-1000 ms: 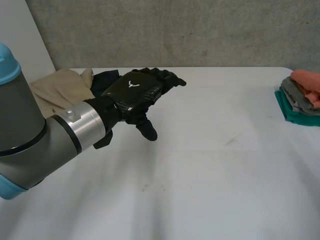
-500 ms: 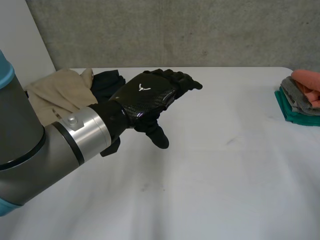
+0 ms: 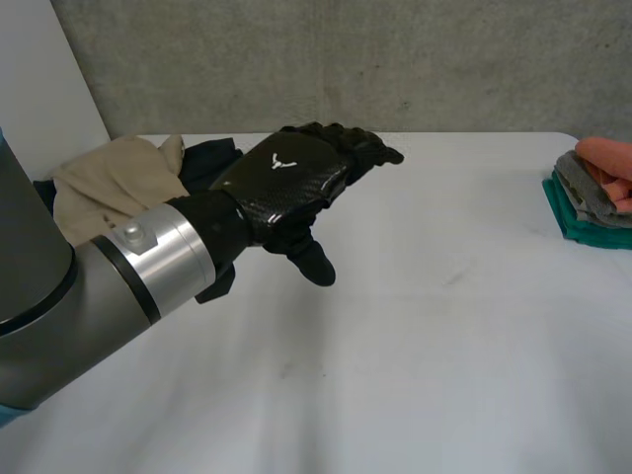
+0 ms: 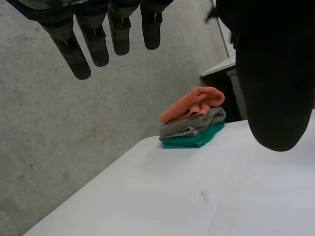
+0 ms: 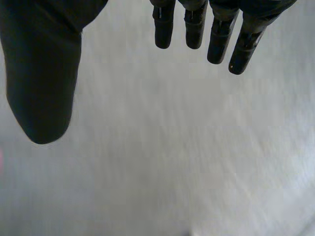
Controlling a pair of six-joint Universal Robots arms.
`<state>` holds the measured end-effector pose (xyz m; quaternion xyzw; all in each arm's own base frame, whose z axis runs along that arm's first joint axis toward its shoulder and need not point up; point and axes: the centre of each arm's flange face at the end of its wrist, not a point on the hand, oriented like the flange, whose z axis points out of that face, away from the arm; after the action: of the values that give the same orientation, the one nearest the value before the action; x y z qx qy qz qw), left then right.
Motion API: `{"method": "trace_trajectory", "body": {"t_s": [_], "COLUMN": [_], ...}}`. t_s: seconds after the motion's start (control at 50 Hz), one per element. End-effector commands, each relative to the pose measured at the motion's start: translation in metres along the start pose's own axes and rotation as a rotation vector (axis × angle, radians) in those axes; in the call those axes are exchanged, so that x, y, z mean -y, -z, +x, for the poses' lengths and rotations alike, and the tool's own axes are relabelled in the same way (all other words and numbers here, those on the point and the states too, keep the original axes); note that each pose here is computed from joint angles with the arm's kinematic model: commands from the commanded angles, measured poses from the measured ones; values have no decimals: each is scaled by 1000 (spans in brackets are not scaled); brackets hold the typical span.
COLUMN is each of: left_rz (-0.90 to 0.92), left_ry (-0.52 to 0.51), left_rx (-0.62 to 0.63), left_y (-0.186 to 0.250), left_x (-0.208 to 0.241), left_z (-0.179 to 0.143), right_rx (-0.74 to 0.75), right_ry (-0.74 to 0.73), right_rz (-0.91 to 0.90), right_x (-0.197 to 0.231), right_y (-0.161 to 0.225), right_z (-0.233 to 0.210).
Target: Fold the laundry.
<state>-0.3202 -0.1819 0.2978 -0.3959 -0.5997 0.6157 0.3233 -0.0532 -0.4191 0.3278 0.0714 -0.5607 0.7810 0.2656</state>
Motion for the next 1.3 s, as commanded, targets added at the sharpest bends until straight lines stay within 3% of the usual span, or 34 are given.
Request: {"method": "trace_trajectory", "body": {"t_s": [0.02,0.12,0.28,0.34,0.48,0.58,0.72,0.86,0.94,0.96,1.02,1.04,1.12,1.2,1.3], "left_rz": [41,92,-50,-149,-309,-297,-211,-115,-4,44,95,117,107,98,114], "left_ry": [-32,-85,-145,-222,-452,-494,-557,-515,-457,-414,-368,-343,-289,-265,-284], "left_rx": [138,358,598,647,635,628,646,535,408,282,101,-20,-241,-357,-348], "left_y": [-2,2,11,17,5,-7,-20,-48,-56,-62,-65,-63,-52,-43,-46], "left_x": [4,8,-63,-99,-170,-206,-203,-164,-120,-109,-100,-97,-108,-116,-108], "left_z": [-42,-106,-225,-263,-308,-324,-331,-265,-203,-160,-102,-66,-2,37,46], "right_rx": [332,672,938,960,959,959,961,936,897,879,805,787,677,592,534], "right_ry": [-222,-292,-157,-98,-64,-67,-63,-58,-53,-50,-39,-38,-32,-33,-32], "right_rz": [283,380,215,131,62,51,36,31,19,16,-6,-15,-52,-83,-88], "right_x": [100,128,83,63,51,49,46,46,45,45,42,41,35,27,24], "right_y": [68,167,262,273,275,275,278,274,267,264,250,247,226,206,188], "right_z": [-112,-208,-266,-272,-272,-272,-271,-270,-268,-266,-259,-258,-247,-235,-225]}}
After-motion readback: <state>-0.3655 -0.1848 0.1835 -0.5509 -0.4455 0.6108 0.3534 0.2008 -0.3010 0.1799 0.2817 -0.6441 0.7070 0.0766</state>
